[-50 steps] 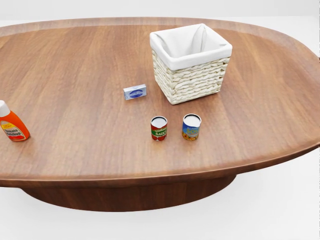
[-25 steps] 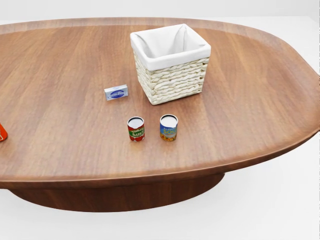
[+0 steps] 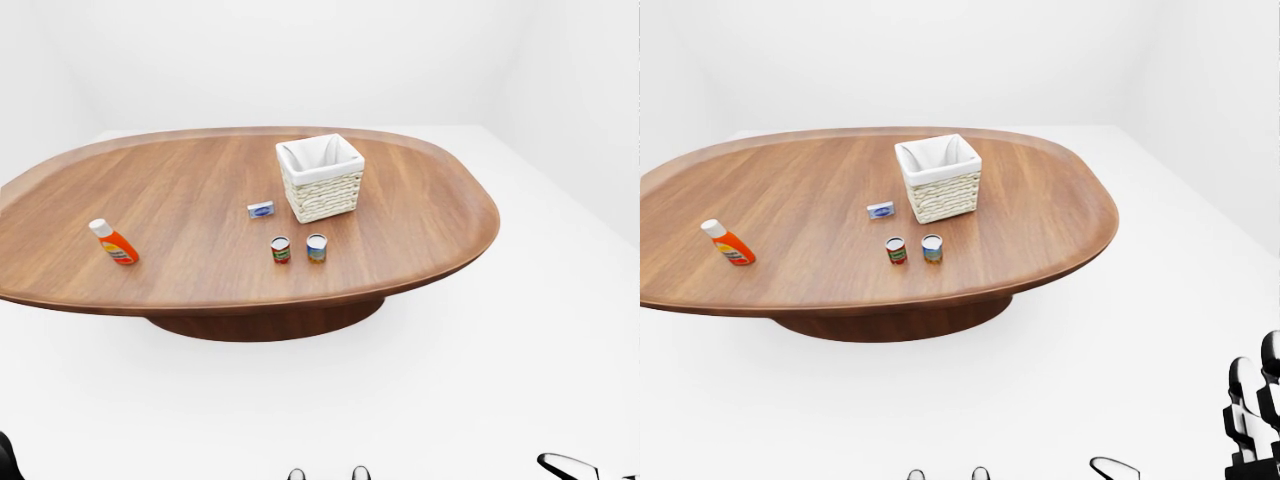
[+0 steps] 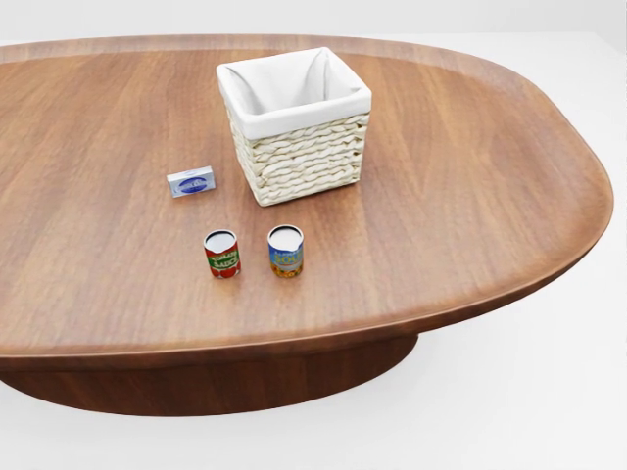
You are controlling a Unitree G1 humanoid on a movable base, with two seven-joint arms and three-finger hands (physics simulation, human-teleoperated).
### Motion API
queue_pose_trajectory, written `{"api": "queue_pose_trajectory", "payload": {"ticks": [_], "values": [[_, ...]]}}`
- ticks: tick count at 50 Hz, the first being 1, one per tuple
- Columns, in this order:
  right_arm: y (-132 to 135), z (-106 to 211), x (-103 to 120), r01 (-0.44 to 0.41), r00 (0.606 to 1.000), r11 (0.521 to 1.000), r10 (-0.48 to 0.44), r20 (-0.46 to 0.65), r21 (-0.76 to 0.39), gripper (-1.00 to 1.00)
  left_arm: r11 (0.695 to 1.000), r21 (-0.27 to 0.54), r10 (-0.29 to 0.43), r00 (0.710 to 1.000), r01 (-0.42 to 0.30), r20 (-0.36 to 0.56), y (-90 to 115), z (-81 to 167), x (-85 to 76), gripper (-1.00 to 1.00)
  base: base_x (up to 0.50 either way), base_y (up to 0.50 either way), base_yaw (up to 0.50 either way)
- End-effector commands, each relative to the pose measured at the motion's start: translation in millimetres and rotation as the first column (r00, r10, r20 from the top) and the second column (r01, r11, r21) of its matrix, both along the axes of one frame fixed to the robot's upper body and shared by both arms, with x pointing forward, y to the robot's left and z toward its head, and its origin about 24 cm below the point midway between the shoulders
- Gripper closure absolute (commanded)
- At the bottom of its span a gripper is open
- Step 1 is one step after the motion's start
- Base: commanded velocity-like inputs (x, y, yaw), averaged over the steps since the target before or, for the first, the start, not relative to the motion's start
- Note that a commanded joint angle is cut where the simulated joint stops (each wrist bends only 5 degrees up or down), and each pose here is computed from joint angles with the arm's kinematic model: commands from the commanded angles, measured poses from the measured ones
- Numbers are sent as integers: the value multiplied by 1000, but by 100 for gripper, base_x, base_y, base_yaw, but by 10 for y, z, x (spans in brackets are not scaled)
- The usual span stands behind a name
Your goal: Pick up the tomato sauce, and put it in the basket.
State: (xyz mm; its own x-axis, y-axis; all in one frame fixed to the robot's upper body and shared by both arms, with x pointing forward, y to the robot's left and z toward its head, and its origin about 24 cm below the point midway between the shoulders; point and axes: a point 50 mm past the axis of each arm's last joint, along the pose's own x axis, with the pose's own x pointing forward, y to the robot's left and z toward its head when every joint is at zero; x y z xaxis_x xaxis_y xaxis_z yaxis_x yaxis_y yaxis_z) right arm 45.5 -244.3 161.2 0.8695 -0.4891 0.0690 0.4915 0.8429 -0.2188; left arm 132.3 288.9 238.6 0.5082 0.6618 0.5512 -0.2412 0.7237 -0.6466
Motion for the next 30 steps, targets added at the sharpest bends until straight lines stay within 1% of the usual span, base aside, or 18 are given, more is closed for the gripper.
{"api": "queue_pose_trajectory", "payload": {"ticks": [1,5,14,20,30], "values": [[1,-1,1,-2,1000,1000,2,2,4,-100,1000,0,1,1000,-1,0,1,-1,0,-100,0,-24,0],[19,-9,15,-11,1000,1000,11,15,10,-100,1000,-5,9,1000,-9,-13,0,-28,15,-100,0,-24,0],[18,-9,14,-10,1000,1000,10,15,8,-100,1000,-4,9,1000,-9,-11,-3,-25,10,-100,0,-24,0],[8,3,17,-2,1000,1000,2,18,-8,-100,1000,-2,7,1000,-7,-8,-6,-19,12,-100,0,-2,0],[11,28,70,-20,999,999,21,43,-26,-100,1000,-3,5,1000,-5,-11,-13,-25,24,-100,0,0,0]]}}
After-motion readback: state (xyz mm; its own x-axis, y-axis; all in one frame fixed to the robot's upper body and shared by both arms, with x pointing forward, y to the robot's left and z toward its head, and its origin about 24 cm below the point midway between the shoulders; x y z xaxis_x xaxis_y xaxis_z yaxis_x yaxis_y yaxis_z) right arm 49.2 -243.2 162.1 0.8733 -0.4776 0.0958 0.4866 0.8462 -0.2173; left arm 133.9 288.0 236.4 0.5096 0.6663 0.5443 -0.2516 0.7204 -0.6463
